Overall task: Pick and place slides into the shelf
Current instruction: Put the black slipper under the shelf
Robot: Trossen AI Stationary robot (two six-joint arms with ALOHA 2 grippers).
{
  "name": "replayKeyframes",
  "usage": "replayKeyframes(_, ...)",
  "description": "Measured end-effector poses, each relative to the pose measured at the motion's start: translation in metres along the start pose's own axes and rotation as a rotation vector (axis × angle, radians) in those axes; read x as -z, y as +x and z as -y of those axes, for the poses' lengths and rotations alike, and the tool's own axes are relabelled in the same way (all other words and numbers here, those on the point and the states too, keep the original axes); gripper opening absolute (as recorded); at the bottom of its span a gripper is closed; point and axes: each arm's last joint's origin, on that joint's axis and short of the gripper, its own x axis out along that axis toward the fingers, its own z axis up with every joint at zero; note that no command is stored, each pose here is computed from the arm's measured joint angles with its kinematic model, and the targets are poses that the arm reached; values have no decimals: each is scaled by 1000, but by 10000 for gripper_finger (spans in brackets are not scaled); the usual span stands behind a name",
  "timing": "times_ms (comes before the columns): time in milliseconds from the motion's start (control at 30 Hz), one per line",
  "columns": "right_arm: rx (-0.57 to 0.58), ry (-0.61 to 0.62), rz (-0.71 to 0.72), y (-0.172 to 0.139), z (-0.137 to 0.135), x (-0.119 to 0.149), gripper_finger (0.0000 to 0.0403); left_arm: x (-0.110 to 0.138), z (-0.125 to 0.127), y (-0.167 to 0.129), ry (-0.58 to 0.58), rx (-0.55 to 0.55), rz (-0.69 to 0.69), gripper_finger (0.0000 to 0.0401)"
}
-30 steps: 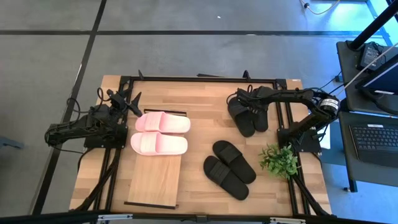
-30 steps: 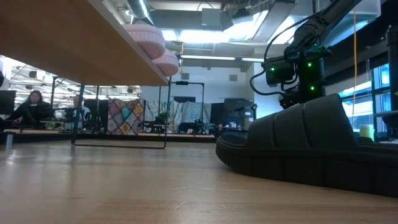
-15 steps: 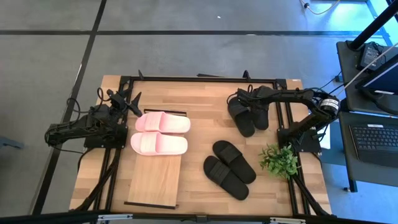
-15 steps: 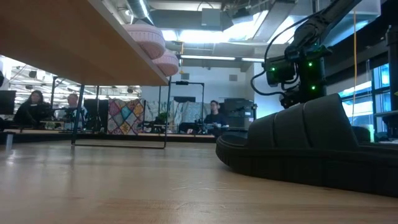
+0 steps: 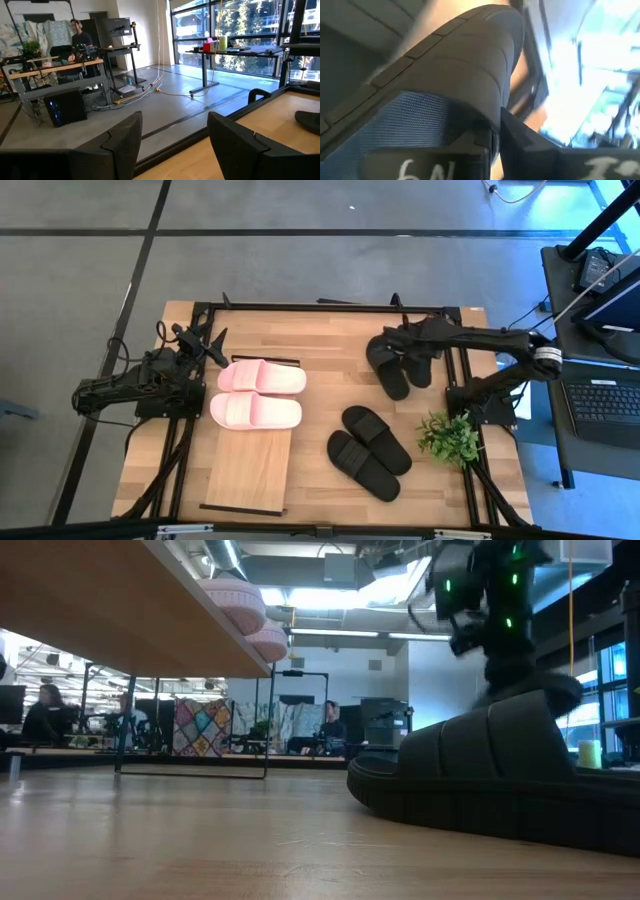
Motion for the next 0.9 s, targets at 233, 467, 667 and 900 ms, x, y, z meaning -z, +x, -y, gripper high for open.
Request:
replayKeyframes(233, -94, -139, 340, -70, -36, -10, 15, 0, 0, 0, 0, 0, 0, 217)
replayKeyframes(467, -209, -398, 667, -113, -98, -16, 15, 0, 0, 0, 0, 0, 0, 217)
replayKeyframes(667, -257, -541, 678, -112, -149, -13, 15, 0, 0, 0, 1, 1, 0, 217)
replayKeyframes(900, -172, -804, 676, -92, -195, -22, 15, 0, 0, 0, 0, 0, 0, 217)
